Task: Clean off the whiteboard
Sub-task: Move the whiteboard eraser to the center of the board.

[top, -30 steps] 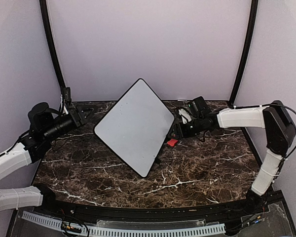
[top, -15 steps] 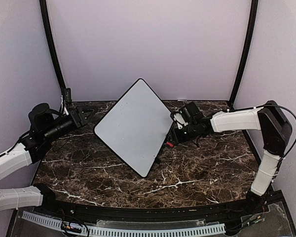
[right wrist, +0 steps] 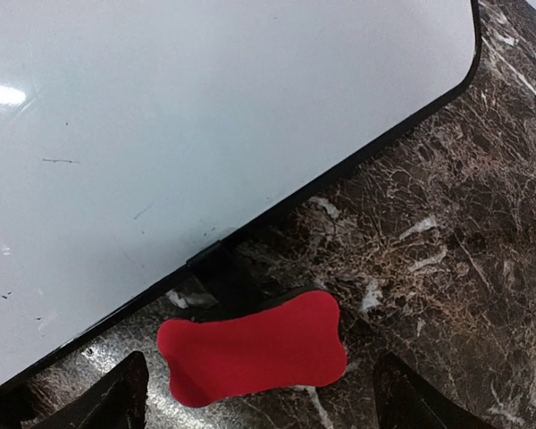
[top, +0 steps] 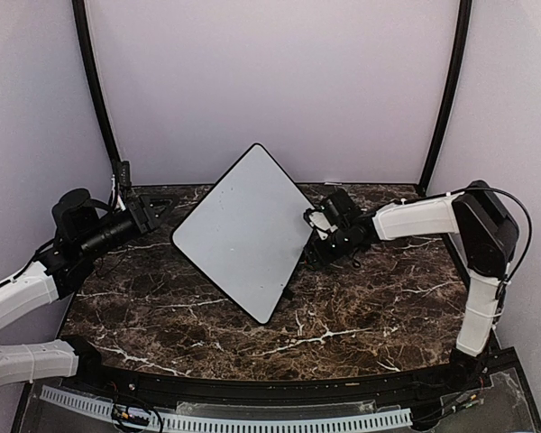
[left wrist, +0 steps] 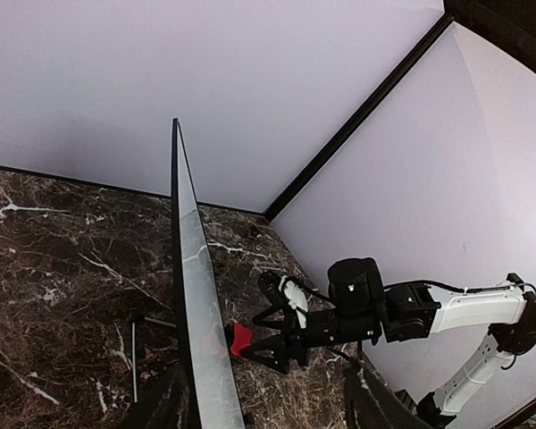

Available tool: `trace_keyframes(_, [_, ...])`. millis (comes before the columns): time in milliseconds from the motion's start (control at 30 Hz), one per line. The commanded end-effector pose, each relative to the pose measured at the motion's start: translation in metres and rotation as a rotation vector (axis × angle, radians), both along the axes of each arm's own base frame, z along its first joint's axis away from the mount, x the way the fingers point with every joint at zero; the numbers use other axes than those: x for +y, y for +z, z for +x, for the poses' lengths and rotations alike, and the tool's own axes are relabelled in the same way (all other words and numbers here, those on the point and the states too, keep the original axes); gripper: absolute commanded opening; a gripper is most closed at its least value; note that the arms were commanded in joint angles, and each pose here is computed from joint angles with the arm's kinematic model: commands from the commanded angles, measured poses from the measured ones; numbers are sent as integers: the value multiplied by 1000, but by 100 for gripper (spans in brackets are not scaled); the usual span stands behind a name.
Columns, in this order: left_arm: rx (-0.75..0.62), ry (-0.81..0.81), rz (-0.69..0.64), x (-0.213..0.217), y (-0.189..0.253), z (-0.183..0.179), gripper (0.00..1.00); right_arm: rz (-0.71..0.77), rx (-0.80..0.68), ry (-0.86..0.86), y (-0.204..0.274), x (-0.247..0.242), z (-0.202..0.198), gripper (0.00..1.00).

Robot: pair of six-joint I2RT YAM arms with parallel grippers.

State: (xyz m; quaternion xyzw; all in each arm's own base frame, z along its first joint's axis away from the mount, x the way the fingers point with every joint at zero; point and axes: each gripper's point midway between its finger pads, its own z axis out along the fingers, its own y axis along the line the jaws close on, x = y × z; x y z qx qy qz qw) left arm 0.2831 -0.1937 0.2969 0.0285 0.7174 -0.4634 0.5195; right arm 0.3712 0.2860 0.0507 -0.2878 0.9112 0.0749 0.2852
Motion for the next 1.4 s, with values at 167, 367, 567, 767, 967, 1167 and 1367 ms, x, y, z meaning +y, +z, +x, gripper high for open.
trace_keyframes(167, [-16,-12,-10,-2,0,-2,58,-24,27,133,-8,11,5,84])
trace_keyframes(367, [-17,-17,-12,-3,0,-2,58,-12,50,134,-15,9,10,83])
trace_keyframes(567, [-15,-22,-14,-3,0,-3,58,-5,53,115,-20,4,17,81])
trace_keyframes(767, [-15,-23,-14,-3,-1,-3,58,16,36,111,-13,3,14,72])
trace_keyframes(967, [-12,-25,-14,-4,-1,-2,58,12,16,77,-8,-4,16,69])
trace_keyframes(1167, [-15,-23,-14,-3,-1,-3,58,17,-12,-35,2,-28,23,68])
trace_keyframes(1367, [-13,-24,-17,-4,-1,-3,58,27,-50,-217,16,-76,37,69])
